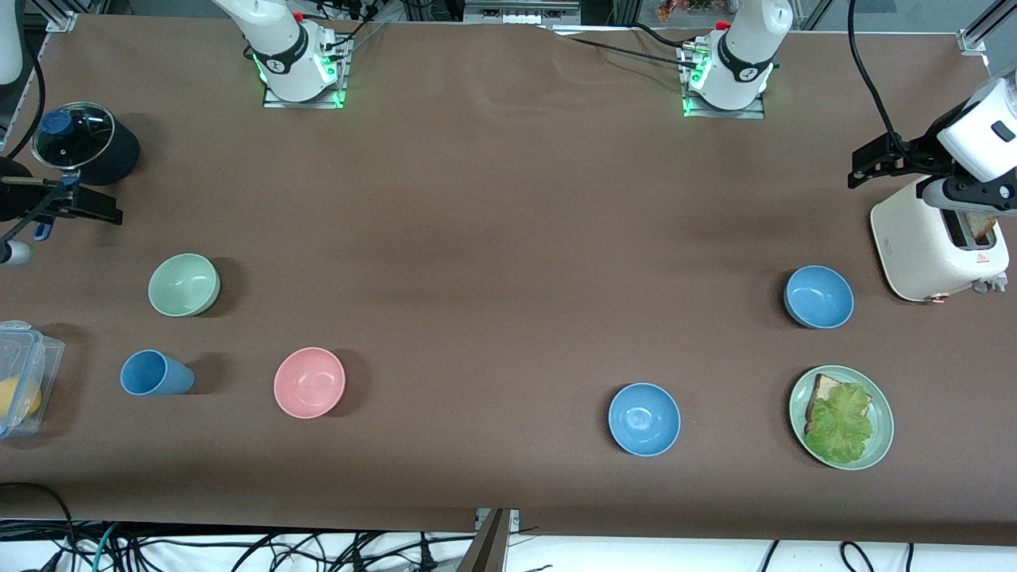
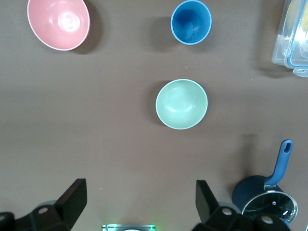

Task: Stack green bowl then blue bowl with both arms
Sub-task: 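Reach the right gripper down to the pale green bowl rim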

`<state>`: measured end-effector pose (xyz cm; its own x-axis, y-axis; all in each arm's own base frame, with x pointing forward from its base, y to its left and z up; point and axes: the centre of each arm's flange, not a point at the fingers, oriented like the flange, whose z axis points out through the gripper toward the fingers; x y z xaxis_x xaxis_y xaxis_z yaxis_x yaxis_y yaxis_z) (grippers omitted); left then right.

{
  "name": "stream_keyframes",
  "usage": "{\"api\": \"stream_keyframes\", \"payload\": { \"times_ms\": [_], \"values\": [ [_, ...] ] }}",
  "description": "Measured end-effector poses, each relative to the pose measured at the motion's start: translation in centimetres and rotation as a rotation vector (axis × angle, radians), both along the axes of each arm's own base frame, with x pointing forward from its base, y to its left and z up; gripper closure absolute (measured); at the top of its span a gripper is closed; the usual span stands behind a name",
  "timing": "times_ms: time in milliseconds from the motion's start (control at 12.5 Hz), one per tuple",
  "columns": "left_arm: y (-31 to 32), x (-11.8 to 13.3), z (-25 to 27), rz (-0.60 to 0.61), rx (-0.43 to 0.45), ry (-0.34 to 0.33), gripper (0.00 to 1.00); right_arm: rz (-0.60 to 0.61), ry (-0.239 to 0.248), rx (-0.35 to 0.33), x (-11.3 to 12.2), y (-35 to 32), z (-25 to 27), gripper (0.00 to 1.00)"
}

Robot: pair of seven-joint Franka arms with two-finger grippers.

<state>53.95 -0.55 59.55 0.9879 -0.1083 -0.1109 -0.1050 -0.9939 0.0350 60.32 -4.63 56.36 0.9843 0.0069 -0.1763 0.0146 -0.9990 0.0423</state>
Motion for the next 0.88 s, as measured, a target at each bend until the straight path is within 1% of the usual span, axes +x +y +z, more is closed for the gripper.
{"api": "stream_keyframes", "payload": {
  "times_ms": [321,641,721,882],
  "values": [
    [0.0,0.0,0.0,0.0,0.0,0.0,0.0,-0.035,0.008,-0.004,0.5,-2.2,-1.3,0.0],
    [0.0,0.0,0.0,0.0,0.0,0.0,0.0,-0.035,0.025,-0.005,1.0,-2.2,-2.5,0.0],
    [0.0,0.0,0.0,0.001,0.0,0.0,0.0,-0.036,0.037,-0.006,1.3,-2.3,-3.5,0.0],
    [0.1,0.0,-0.1,0.002,0.0,0.001,0.0,-0.049,0.042,-0.01,2.5,-3.3,-5.9,0.0]
  ]
}}
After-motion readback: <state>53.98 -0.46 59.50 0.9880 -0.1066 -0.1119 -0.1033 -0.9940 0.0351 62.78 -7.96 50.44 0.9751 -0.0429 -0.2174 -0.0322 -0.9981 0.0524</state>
